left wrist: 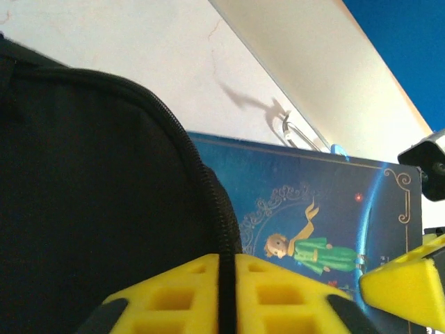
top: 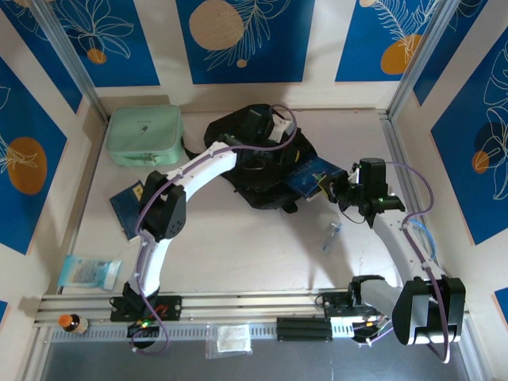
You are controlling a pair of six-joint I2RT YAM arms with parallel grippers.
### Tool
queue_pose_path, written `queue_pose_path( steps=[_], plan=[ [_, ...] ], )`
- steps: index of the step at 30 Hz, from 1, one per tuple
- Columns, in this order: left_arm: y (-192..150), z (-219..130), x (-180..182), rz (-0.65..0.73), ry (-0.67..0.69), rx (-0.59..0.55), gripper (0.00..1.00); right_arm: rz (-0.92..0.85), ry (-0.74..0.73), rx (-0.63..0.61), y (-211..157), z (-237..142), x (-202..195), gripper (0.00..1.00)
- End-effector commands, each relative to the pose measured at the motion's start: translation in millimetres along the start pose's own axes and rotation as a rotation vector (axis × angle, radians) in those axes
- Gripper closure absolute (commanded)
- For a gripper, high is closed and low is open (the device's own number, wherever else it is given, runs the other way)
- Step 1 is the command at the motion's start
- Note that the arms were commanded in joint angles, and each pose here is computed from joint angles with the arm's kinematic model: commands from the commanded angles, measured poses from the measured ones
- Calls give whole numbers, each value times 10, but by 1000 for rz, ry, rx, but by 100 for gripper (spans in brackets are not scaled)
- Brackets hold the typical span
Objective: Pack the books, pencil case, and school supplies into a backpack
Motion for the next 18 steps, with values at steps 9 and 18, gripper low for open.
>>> queue_pose_path(
  steps=[9, 18],
  plan=[
    [-424, -812, -155, 307, 135, 60, 32, -26, 218, 2, 241, -138, 662, 99],
    [-581, -943, 204, 283, 439, 18, 26, -26, 211, 8, 267, -111, 690, 99]
  ],
)
Point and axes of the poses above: each hand's point on the last joint's axis, 136 mm out from that joint toward the fingers, its own z axis out along the fingers, its own x axis along the line the jaws close on, y = z × x, the point moved 7 cm from there along -z, back along the fingers, and after that the axes turned 5 degrees about -z, right-handed, at the moved point
